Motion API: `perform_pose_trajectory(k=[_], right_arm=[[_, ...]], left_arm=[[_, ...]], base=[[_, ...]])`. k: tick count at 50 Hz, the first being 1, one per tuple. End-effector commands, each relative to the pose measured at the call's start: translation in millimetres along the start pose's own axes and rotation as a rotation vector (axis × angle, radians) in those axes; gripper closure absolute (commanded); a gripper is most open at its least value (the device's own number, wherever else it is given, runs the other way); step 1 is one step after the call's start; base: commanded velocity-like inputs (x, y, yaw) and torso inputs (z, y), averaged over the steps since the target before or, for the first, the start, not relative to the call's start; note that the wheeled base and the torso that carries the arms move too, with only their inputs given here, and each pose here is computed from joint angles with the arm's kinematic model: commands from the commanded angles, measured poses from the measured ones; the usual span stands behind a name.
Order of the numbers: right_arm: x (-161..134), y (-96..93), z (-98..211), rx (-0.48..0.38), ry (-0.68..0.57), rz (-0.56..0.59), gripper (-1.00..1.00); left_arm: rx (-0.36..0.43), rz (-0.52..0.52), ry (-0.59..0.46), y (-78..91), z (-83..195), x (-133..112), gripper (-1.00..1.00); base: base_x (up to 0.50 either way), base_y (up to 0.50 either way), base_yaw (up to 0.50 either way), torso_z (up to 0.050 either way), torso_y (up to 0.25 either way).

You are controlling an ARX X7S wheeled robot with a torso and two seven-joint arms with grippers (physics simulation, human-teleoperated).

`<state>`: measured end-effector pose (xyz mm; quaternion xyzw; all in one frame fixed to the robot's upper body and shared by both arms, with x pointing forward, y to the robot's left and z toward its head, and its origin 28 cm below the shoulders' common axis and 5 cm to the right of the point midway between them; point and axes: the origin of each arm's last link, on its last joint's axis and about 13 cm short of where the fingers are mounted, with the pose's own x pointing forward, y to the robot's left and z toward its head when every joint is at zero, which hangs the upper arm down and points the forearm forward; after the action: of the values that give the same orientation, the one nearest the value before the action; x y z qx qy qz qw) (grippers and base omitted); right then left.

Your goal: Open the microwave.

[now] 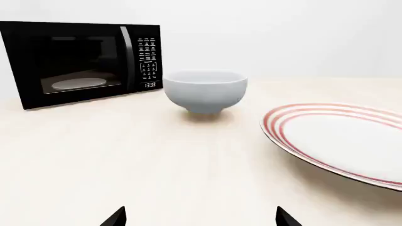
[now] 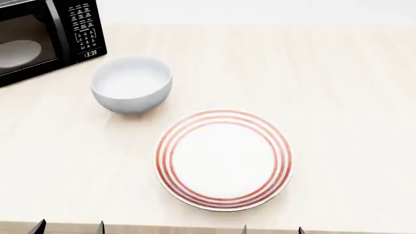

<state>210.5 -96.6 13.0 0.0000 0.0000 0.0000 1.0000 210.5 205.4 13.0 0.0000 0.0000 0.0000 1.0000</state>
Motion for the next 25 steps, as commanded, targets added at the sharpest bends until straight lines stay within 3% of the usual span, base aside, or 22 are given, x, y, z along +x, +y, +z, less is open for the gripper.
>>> perform_pose_trajectory(k=[1,6,14,25], right_arm=[[-8,2.8,7,-0.017,-0.035,-0.007,-1.00],[-19,3.9,23,-0.039,-0.074,0.001,-1.00],[-23,5.0,26,-0.070,-0.108,0.002,-1.00],[-27,8.8,31,-0.074,-0.135,0.020,-1.00]], left_arm=[[0.008,-0.015,-0.009,1.3,5,-9,-1.00],[-0.018,-0.047,-0.016,2.9,6,-15,-1.00],[0.001,-0.051,-0.036,1.9,10,-23,-1.00],[0.003,-0.058,-0.023,1.8,8,-24,-1.00]], base=[[0.00,0.00,0.00,0.000,0.000],[0.00,0.00,0.00,0.000,0.000],[0.00,0.03,0.00,0.000,0.000],[0.06,0.38,0.00,0.000,0.000]])
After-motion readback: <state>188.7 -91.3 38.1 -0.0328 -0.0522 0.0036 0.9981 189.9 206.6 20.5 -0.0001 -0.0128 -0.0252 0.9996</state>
